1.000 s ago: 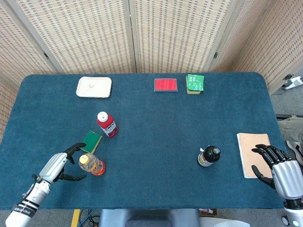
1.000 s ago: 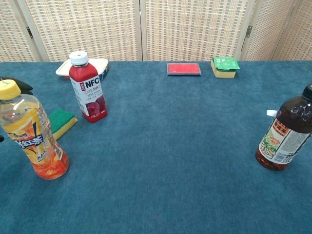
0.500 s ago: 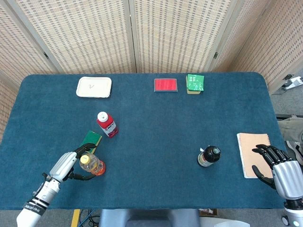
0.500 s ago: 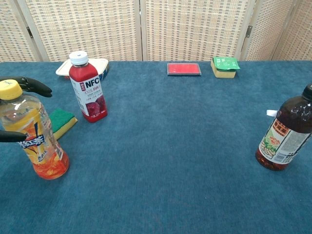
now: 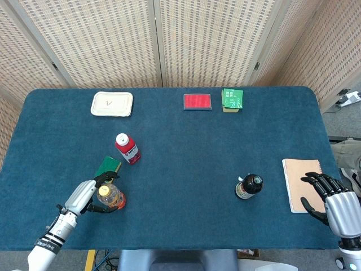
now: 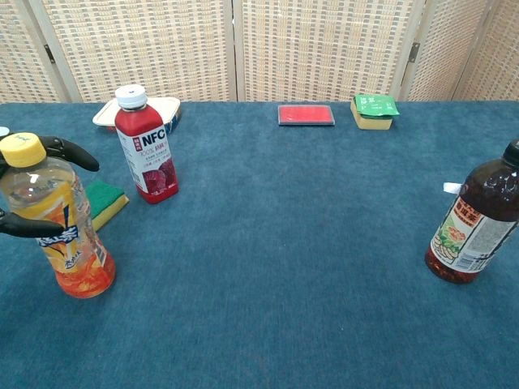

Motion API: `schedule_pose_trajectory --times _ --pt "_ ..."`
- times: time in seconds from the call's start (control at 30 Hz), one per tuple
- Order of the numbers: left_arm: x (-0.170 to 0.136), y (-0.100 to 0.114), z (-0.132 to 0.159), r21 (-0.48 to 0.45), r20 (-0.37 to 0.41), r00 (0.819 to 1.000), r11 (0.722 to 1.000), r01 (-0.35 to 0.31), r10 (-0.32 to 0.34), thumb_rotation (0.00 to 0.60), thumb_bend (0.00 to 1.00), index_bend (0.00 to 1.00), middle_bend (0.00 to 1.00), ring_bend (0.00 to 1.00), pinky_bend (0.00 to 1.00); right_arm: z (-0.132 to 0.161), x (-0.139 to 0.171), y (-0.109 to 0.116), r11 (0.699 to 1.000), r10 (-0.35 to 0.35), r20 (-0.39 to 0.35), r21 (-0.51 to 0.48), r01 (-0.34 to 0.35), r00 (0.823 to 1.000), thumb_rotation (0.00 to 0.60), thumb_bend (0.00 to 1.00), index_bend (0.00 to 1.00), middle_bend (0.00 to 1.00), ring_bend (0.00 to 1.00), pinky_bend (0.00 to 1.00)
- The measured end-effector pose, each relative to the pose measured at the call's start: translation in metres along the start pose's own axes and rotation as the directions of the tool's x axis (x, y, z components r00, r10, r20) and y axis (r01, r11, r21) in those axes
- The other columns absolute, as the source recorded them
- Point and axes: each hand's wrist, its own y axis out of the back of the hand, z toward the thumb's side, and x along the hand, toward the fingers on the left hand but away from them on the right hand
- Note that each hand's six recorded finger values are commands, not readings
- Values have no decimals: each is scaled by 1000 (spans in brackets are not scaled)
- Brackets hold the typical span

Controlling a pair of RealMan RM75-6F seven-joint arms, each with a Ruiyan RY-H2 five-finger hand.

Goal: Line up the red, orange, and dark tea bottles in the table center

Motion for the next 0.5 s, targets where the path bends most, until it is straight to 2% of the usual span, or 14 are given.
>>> schedule_pose_trajectory --times 0.27,0.5 --pt "5 -3 -7 -4 -30 1000 1000 1 -1 600 87 269 201 254 456 0 0 0 1000 2 0 3 -2 1000 600 269 347 298 288 455" --pt "7 -5 -10 5 -40 999 1000 -9 9 600 88 318 255 326 514 0 0 -1 1000 3 0 3 -3 1000 600 270 348 298 288 455"
